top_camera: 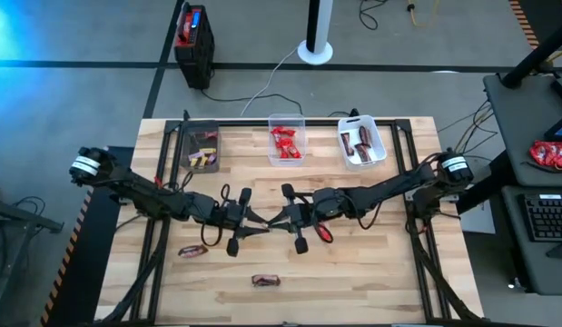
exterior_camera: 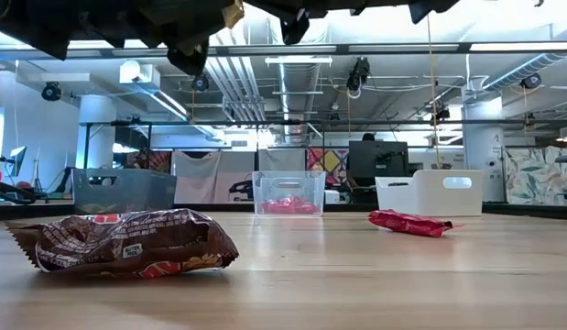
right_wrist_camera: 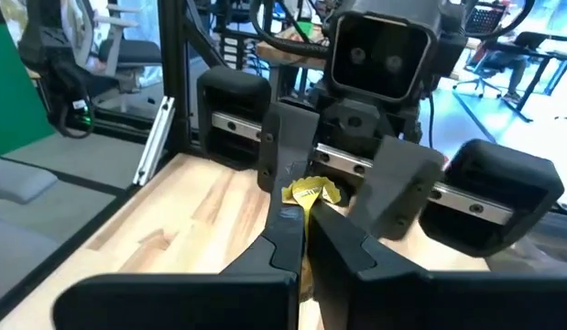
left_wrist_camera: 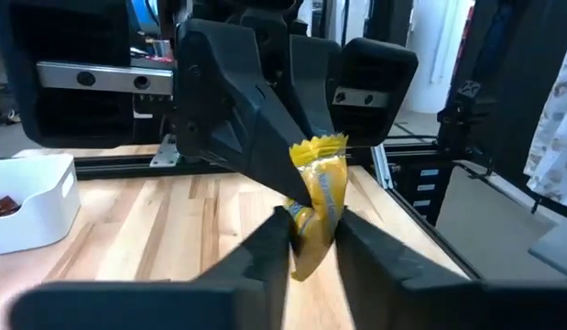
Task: Sort candy by brand, put in halloween buckets
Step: Put the yellow candy into the black bin
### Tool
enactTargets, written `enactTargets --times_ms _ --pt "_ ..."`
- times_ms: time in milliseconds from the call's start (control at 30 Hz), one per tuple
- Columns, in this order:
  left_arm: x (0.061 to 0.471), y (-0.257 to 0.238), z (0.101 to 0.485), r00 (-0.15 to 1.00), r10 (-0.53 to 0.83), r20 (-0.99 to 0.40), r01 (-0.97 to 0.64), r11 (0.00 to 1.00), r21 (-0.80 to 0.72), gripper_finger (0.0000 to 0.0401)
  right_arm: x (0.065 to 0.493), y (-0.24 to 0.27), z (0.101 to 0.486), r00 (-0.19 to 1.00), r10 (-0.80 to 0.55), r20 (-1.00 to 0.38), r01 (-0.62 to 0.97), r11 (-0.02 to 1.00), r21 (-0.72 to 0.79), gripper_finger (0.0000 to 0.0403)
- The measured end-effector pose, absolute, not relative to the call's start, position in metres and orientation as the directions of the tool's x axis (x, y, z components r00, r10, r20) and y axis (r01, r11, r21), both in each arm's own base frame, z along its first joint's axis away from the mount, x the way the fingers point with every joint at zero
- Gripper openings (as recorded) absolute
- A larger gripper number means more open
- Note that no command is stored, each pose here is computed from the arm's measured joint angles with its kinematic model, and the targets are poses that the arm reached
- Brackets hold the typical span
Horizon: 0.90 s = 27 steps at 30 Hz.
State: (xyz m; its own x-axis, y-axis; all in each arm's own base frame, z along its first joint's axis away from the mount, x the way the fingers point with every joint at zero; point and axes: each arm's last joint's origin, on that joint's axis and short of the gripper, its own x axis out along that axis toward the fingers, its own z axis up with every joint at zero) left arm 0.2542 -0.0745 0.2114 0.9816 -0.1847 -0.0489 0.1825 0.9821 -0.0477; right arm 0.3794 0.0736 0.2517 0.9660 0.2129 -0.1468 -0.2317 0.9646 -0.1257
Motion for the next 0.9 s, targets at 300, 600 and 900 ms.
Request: enactTargets --times_ms 300,600,900 --pt "0.254 -0.074 0.210 0.981 -0.183 -0.057 0.181 0.983 -0.038 0.0023 0.379 0.062 0.253 0.966 0.190 -0.175 -0.195 0.981 -0.013 0.0042" --pt "0.240 -0.045 0.212 0.968 0.088 -0.234 -0.114 0.988 -0.101 0.0006 0.359 0.036 0.278 0.967 -0.051 -0.250 0.057 0.998 0.019 0.0141" --pt "0.178 0.038 0.237 0.567 0.601 -0.564 -0.722 0.691 0.010 0.0006 0.332 0.021 0.284 0.811 -0.452 -0.373 0.471 0.881 -0.043 0.0192"
